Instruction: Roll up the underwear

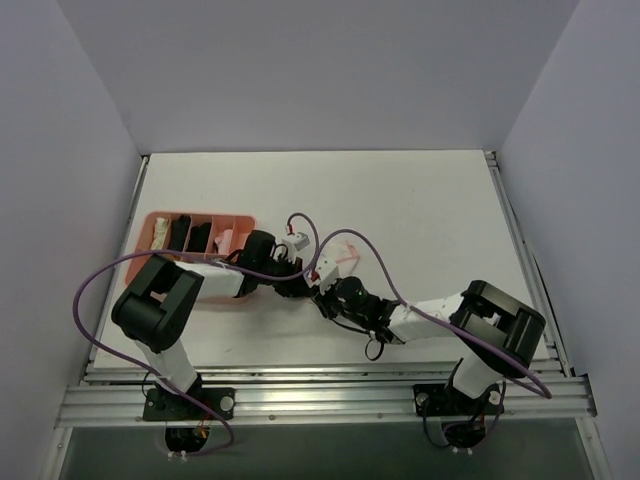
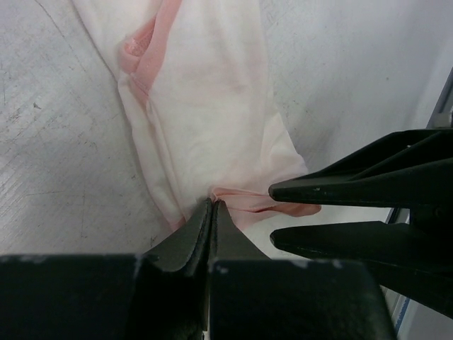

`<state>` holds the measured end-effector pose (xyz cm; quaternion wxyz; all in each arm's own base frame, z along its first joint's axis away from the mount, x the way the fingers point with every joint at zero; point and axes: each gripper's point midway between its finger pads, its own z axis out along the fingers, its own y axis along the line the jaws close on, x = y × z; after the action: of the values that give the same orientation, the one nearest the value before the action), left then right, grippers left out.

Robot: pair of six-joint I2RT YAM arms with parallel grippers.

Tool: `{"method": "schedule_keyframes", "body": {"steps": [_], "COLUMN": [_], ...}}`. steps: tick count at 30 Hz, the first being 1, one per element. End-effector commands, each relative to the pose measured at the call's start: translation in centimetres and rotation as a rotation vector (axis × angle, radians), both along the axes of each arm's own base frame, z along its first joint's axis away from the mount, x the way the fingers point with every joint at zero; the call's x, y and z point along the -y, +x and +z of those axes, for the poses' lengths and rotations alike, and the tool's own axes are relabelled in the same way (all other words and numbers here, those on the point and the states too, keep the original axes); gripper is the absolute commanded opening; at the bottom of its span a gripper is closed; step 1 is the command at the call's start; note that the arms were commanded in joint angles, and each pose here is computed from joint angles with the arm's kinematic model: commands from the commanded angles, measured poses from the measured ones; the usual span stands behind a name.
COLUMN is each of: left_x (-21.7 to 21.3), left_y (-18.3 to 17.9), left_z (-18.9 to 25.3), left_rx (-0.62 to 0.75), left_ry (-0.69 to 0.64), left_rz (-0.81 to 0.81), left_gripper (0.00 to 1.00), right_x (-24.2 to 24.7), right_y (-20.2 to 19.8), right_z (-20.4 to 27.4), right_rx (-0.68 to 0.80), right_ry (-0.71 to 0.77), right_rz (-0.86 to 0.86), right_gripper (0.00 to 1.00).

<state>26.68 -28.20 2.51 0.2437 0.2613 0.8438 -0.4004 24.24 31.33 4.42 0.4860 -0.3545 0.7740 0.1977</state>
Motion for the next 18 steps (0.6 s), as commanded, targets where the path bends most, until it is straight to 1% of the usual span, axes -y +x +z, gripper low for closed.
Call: {"method": "schedule_keyframes", "body": {"steps": [1,2,4,6,8,10,13,18], "left_x": [-0.3,-0.3,-0.6,-0.6,-0.7,-0.7,-0.7,-0.7], "left_y": [0.8,0.8,1.1,1.3,1.4,1.5,1.4,1.6], "left_z": [-0.3,-0.2,0.0,0.0,-0.2,-0.5,-0.6,-0.8], "left_rx": [-0.002,-0.005,-0.002,-0.003,-0.01,-0.02,-0.025,-0.03], "left_ry": [-0.006,-0.01,-0.02,-0.027,-0.024,-0.02,-0.018,-0.011], "left_rz": [0.022,0.022,0.033,0.037,0.043,0.043,0.04,0.04], "left_gripper": [0.02,0.02,0.02,0.02,0.02,0.02,0.02,0.02], "right_x": [-0.2,0.2,0.5,0.9,0.4,0.4,0.6,0.3], "right_y": [1.1,0.9,0.9,0.6,0.0,0.0,0.2,-0.1], "right_z": [1.1,0.6,0.7,0.5,0.8,0.5,0.1,0.5], "right_rx": [0.013,-0.002,-0.011,-0.019,-0.03,-0.032,-0.025,-0.011], "right_ry": [0.106,0.109,0.135,0.145,0.161,0.142,0.115,0.133], "right_rz": [-0.066,-0.069,-0.07,-0.058,-0.015,-0.003,-0.018,0.014], "right_gripper": [0.21,0.16,0.15,0.23,0.37,0.41,0.42,0.43]}}
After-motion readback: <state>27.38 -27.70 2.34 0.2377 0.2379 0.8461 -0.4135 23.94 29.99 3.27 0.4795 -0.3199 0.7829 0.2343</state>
